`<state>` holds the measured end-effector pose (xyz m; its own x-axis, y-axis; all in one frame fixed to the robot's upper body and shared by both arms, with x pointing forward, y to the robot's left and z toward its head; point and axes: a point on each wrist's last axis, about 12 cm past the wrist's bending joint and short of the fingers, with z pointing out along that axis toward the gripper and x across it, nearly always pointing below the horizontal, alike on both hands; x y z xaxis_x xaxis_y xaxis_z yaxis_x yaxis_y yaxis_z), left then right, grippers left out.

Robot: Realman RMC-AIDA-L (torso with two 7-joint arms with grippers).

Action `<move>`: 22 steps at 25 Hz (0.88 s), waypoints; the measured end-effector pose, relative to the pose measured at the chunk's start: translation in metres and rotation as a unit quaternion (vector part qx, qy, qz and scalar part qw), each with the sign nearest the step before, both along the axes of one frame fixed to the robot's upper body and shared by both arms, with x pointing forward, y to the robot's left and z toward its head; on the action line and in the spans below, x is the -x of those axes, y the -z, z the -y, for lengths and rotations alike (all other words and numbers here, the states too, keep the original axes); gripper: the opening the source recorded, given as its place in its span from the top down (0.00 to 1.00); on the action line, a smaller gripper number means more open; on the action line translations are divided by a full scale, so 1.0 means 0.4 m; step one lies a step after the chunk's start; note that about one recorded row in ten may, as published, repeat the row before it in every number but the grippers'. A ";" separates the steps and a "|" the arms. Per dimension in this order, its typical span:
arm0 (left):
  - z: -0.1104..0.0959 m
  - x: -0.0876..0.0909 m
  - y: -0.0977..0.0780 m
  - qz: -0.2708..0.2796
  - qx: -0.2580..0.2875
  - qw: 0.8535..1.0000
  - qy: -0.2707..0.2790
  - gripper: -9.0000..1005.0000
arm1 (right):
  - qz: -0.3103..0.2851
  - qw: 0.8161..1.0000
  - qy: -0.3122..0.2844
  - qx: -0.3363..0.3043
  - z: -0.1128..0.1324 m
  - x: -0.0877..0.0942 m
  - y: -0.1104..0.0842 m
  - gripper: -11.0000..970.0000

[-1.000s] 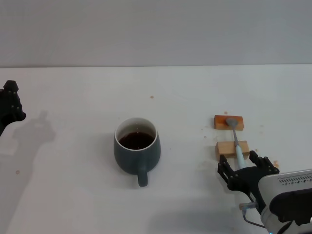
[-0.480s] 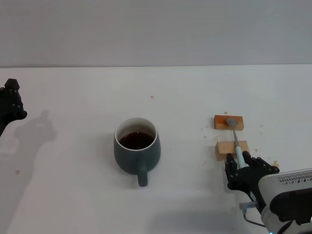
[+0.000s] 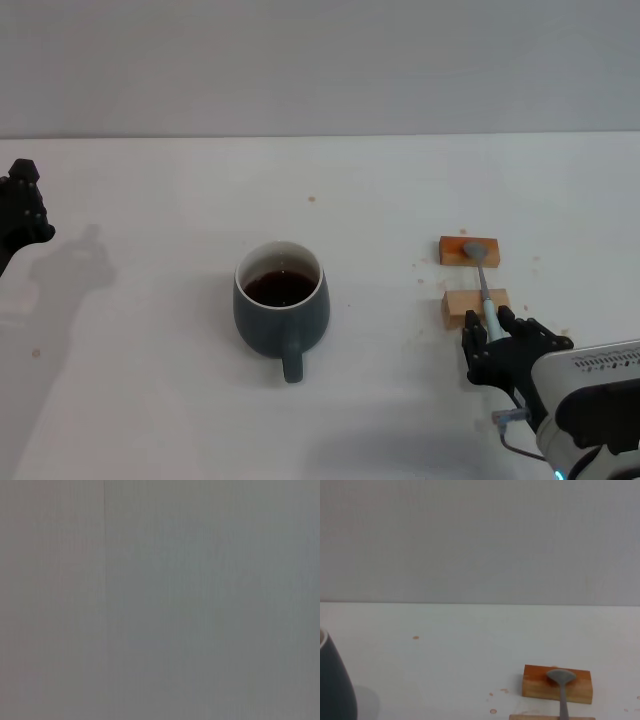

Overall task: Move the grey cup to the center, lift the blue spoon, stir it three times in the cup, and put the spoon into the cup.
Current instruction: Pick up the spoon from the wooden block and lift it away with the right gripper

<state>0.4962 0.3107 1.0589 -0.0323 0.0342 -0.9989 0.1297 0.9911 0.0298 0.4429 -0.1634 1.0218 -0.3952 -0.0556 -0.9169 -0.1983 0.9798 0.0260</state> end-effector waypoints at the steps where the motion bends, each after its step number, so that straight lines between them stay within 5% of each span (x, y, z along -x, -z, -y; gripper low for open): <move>1: 0.000 0.000 0.000 0.000 0.000 1.000 0.000 0.99 | 0.000 1.000 0.000 0.000 0.001 -0.001 0.000 0.63; 22: -0.004 -0.007 -0.003 0.000 0.000 1.000 -0.006 0.99 | 0.002 1.000 -0.001 -0.002 -0.002 -0.004 -0.004 0.80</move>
